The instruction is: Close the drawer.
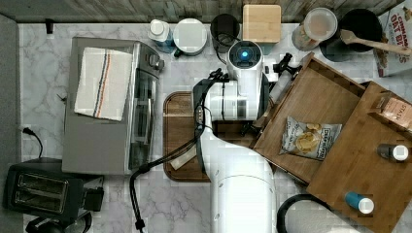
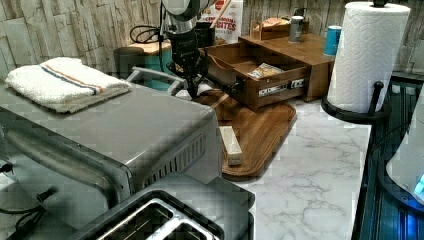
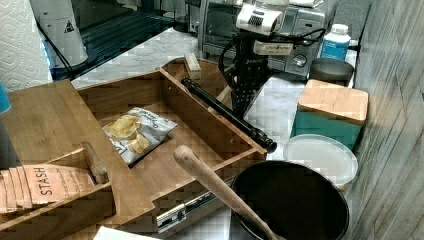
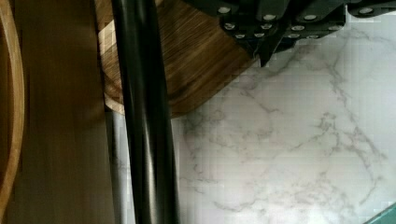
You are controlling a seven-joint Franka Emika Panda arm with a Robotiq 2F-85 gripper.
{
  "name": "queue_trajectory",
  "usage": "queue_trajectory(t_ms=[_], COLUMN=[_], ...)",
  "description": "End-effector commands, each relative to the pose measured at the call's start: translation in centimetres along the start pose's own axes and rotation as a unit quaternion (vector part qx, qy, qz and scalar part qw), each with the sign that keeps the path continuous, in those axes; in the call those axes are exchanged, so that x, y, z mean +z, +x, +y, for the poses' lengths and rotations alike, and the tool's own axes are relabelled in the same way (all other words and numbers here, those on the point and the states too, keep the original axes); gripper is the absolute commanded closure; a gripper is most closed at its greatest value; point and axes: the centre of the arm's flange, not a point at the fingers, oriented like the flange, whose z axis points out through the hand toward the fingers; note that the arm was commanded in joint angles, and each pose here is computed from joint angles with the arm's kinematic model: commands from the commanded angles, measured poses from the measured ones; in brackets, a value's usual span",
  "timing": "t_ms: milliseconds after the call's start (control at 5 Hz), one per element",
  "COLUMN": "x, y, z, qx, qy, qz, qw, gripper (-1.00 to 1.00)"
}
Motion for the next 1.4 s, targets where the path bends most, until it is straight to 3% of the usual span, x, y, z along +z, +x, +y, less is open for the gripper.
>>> queue_trajectory(t_ms=[200, 400, 800, 1000, 1200, 1400], x=[-4.4, -3.3, -2.0, -1.3, 0.8, 0.9], y=[5.4, 5.6, 5.6, 8.3, 9.8, 10.3], z=[8.3, 12.3, 19.6, 24.1, 27.8, 31.6], qx=[-0.022, -0.022, -0.016, -0.034, -0.034, -0.001], qy=[0.013, 0.017, -0.012, -0.017, -0.006, -0.032], qz=[0.033, 0.015, -0.006, 0.005, -0.021, -0.034], qw=[0.999, 0.999, 1.000, 0.999, 0.999, 0.999], gripper=[1.00, 1.00, 1.00, 1.00, 1.00, 1.00])
